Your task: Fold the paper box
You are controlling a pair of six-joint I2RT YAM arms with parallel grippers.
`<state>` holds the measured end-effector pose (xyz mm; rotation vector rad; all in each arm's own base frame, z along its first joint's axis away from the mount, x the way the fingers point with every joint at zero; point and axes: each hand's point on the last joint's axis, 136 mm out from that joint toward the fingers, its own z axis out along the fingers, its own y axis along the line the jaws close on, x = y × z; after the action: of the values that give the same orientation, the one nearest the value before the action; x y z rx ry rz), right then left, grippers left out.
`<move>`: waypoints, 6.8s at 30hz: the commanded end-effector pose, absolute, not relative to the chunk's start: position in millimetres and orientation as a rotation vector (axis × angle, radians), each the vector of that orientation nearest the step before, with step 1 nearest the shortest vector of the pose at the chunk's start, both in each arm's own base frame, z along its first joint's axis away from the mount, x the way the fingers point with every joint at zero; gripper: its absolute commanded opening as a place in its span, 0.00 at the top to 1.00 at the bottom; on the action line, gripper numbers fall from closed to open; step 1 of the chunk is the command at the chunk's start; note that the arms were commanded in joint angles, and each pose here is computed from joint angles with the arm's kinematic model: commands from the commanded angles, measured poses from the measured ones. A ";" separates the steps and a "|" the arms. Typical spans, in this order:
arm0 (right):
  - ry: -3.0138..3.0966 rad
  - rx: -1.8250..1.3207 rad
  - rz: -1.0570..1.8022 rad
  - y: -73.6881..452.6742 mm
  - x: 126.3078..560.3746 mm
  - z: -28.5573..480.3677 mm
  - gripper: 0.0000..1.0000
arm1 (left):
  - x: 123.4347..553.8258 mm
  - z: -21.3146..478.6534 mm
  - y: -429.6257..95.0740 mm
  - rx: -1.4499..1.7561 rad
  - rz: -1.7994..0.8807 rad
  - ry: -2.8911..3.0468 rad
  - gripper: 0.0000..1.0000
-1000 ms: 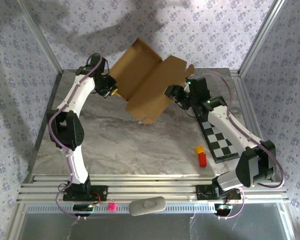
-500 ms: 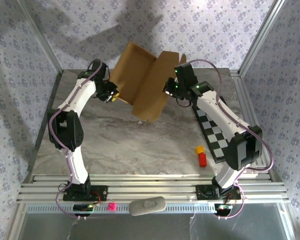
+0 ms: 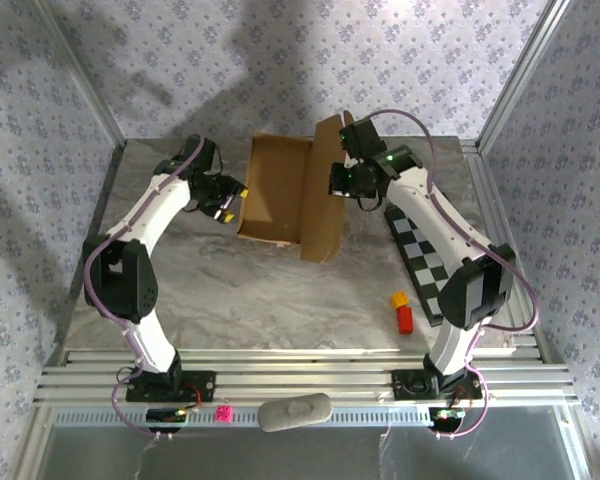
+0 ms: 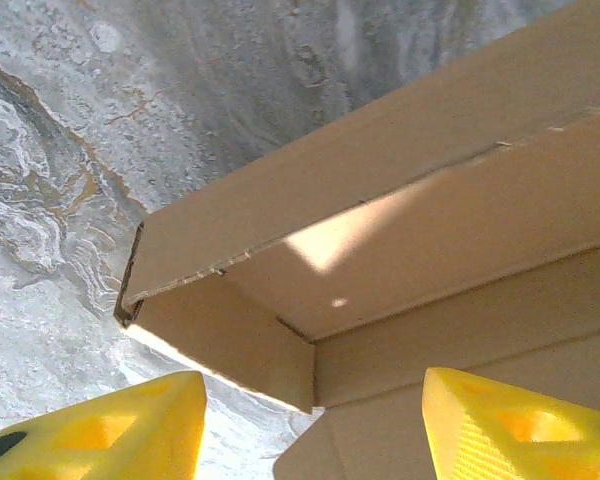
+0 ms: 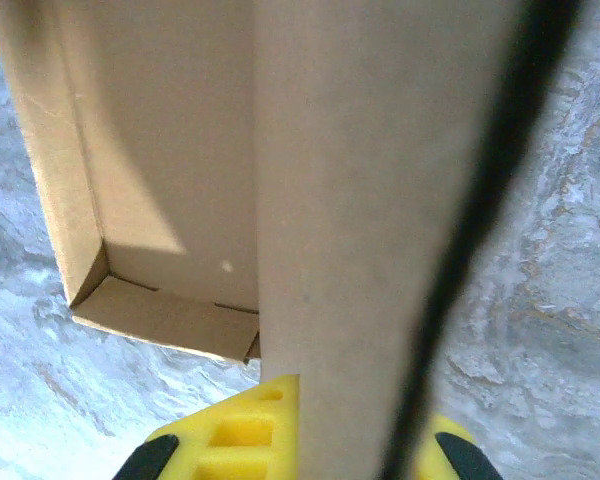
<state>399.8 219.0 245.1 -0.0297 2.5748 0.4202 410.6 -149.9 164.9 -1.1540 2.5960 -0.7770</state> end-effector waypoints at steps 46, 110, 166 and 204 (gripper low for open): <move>2.162 -1.425 -0.323 241.0 370.1 239.4 1.00 | 405.9 277.1 -223.4 1.023 -0.673 1.772 0.38; 2.334 0.585 0.553 65.9 384.7 282.1 0.42 | 437.5 231.9 -220.0 0.513 -0.321 1.940 1.00; 2.737 1.232 0.805 109.4 333.2 61.1 0.81 | 435.9 180.6 -174.0 0.222 -0.467 2.272 0.75; 2.700 1.067 0.867 87.0 397.4 79.2 0.60 | 312.1 138.7 -164.2 -0.368 -0.693 2.589 0.40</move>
<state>389.1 79.6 75.7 1.0824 2.7079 0.8284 299.7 -156.2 137.7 -0.3517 2.6237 -0.6549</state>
